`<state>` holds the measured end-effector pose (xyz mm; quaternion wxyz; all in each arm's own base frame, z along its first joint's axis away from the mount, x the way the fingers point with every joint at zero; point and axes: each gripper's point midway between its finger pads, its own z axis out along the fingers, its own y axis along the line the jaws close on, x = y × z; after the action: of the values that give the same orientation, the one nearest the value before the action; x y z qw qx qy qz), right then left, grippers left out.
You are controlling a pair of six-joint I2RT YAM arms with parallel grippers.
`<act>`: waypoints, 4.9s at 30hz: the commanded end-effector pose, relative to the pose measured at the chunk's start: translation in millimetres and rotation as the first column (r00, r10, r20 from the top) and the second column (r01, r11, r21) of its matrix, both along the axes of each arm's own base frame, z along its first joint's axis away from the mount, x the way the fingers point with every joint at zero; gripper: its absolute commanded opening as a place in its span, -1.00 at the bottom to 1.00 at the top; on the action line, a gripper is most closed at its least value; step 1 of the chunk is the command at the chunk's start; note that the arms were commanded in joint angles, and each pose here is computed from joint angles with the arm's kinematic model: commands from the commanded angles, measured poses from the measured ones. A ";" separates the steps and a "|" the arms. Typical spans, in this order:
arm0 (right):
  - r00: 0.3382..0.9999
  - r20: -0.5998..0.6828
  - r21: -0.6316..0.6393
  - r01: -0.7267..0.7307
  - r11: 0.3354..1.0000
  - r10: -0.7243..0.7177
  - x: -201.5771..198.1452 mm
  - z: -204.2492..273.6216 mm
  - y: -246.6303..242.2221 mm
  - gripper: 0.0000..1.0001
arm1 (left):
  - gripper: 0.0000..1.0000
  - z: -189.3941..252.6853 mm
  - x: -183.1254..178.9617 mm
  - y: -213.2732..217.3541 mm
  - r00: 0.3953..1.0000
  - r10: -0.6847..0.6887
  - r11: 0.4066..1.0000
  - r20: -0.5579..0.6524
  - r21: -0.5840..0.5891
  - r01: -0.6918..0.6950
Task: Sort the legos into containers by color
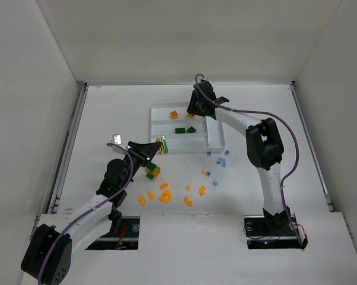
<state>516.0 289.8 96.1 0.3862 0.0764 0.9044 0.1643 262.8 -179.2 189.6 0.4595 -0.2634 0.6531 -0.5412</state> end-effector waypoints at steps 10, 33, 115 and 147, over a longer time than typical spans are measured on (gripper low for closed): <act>0.996 0.085 0.264 0.007 0.965 -0.030 -0.1 65.1 11.5 0.29 | -0.72 22.9 -3.8 -8.2 0.996 -0.030 0.999 0.083 -0.028 0.032; 0.892 0.417 0.804 -0.453 0.387 0.177 -239.8 153.1 66.9 0.65 | -0.72 59.6 -5.7 -19.5 0.992 -0.088 0.978 0.093 -0.180 0.104; 0.886 0.421 0.803 -0.465 0.373 0.197 -243.2 169.6 72.9 -0.25 | 0.04 58.9 -3.6 -16.8 0.988 -0.091 0.982 0.122 -0.153 0.109; 0.897 0.407 0.879 -0.436 0.192 0.175 -239.4 192.0 61.2 -0.27 | -0.86 69.1 2.7 -9.3 0.985 -0.038 0.991 0.169 -0.124 0.059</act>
<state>267.5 372.9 239.5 0.2719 0.0975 0.6256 0.7247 261.9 -198.4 229.6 0.4402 -0.2463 0.6127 -0.6085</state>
